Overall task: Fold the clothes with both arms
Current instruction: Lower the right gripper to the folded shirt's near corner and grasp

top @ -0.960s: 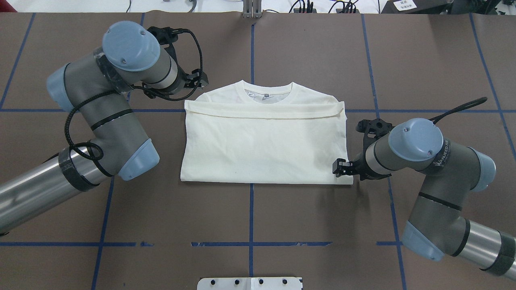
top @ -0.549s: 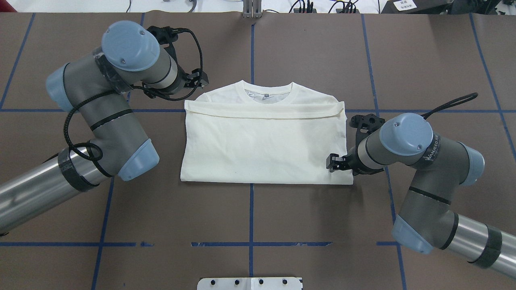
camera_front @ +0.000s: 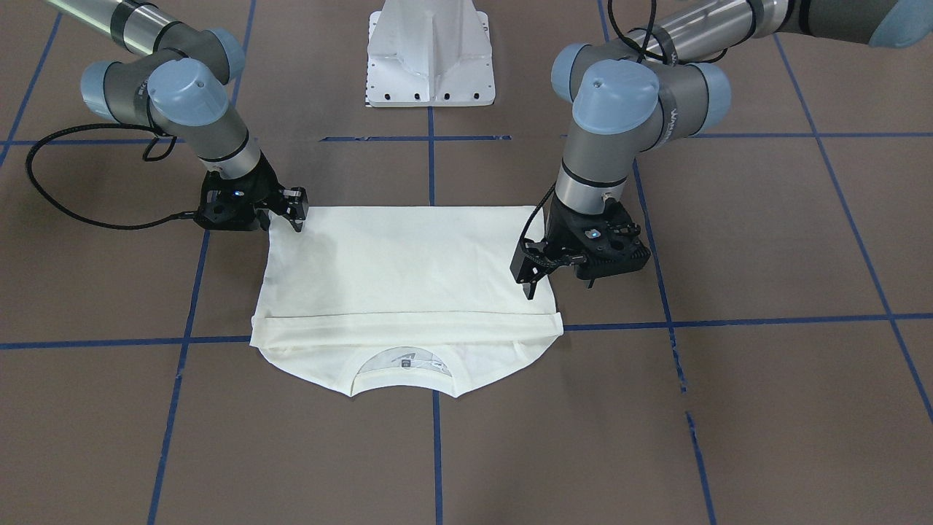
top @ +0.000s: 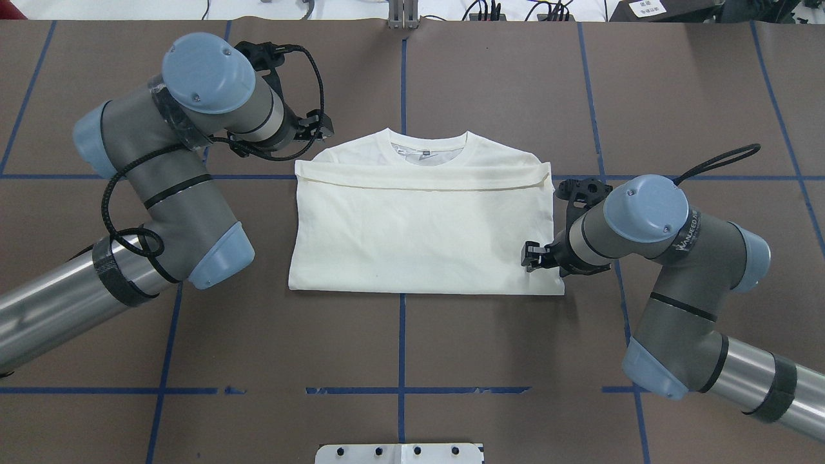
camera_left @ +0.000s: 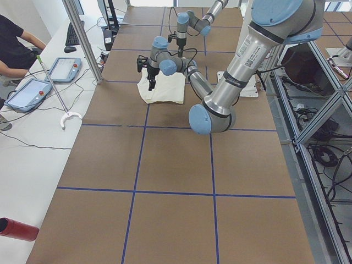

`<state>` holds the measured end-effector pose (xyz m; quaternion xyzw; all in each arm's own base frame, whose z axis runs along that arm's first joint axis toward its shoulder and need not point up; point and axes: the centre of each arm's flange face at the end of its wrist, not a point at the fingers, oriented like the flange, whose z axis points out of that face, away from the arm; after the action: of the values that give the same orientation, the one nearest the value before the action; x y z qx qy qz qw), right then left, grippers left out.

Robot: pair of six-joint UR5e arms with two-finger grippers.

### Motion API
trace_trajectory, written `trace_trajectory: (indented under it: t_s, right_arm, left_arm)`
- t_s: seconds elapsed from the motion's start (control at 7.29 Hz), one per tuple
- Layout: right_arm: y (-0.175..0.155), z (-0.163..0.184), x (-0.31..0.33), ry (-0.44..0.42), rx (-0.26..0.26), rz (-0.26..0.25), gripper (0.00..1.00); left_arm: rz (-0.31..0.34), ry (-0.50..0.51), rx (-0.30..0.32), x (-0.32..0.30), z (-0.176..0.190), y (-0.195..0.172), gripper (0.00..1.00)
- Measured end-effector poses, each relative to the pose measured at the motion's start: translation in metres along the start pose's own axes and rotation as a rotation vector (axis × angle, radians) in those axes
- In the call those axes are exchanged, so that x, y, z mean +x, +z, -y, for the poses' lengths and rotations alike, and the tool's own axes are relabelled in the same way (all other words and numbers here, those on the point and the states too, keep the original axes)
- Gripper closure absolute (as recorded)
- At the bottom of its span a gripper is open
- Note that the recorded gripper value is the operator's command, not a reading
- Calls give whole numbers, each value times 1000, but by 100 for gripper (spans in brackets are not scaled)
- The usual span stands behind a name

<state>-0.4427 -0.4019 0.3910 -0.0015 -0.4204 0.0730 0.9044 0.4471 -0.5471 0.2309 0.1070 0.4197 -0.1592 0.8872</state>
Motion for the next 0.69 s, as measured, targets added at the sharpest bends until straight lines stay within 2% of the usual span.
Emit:
trace_trajectory:
  t_s: [0.69]
  right_arm:
    - [-1, -9, 13, 3, -2, -12, 38]
  left_arm:
    - [0, -3, 0, -4, -1, -1, 0]
